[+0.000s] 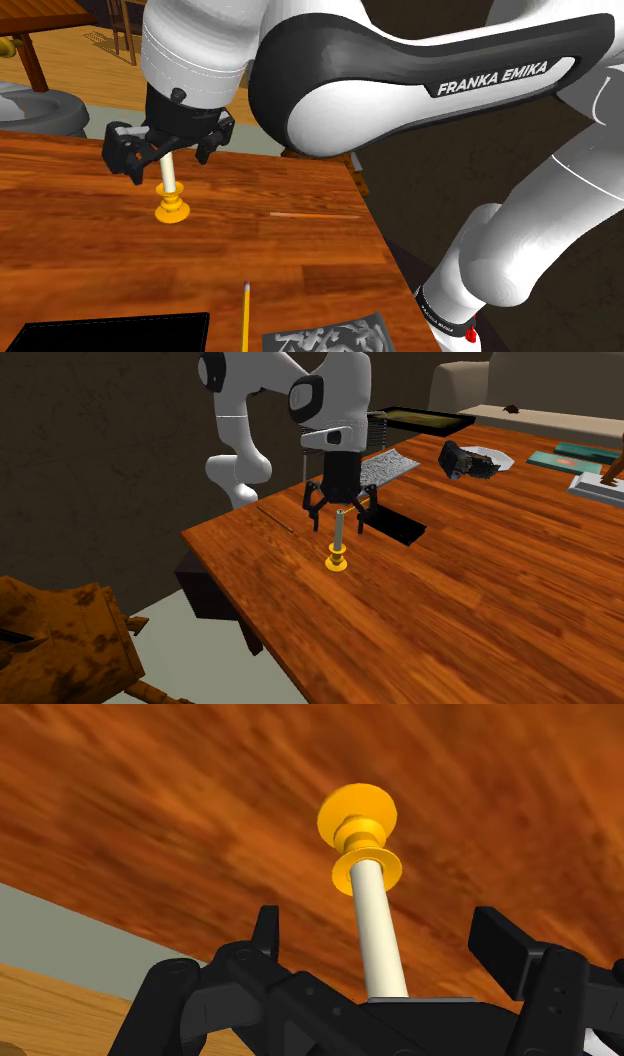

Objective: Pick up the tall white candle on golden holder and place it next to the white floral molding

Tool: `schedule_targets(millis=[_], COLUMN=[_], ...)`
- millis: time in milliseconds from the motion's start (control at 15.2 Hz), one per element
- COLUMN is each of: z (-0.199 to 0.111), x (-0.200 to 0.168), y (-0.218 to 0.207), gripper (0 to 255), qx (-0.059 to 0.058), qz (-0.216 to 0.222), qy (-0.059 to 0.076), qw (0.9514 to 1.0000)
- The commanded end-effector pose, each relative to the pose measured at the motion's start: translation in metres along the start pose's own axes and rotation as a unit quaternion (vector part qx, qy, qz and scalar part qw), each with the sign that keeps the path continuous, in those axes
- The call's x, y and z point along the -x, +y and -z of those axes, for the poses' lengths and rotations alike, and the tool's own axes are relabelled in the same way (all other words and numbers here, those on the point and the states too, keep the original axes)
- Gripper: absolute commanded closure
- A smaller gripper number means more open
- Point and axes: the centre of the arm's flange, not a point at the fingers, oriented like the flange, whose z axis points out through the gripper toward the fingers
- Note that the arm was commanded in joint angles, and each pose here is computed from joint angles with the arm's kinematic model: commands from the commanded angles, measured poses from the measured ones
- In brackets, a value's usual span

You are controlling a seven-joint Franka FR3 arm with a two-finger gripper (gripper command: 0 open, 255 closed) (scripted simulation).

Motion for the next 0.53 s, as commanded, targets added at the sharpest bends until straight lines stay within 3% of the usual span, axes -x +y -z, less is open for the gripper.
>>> schedule_targets(millis=[0,132,462], z=[-0.011,-0.024,-0.024], x=[0.0,0.0,0.0], y=[-0.002,-0.002,-0.002], gripper=[0,0,0], qx=[0.0,0.0,0.0], qz=[0.0,0.0,0.0], qy=[0.0,0.0,0.0], qw=[1.0,1.0,1.0])
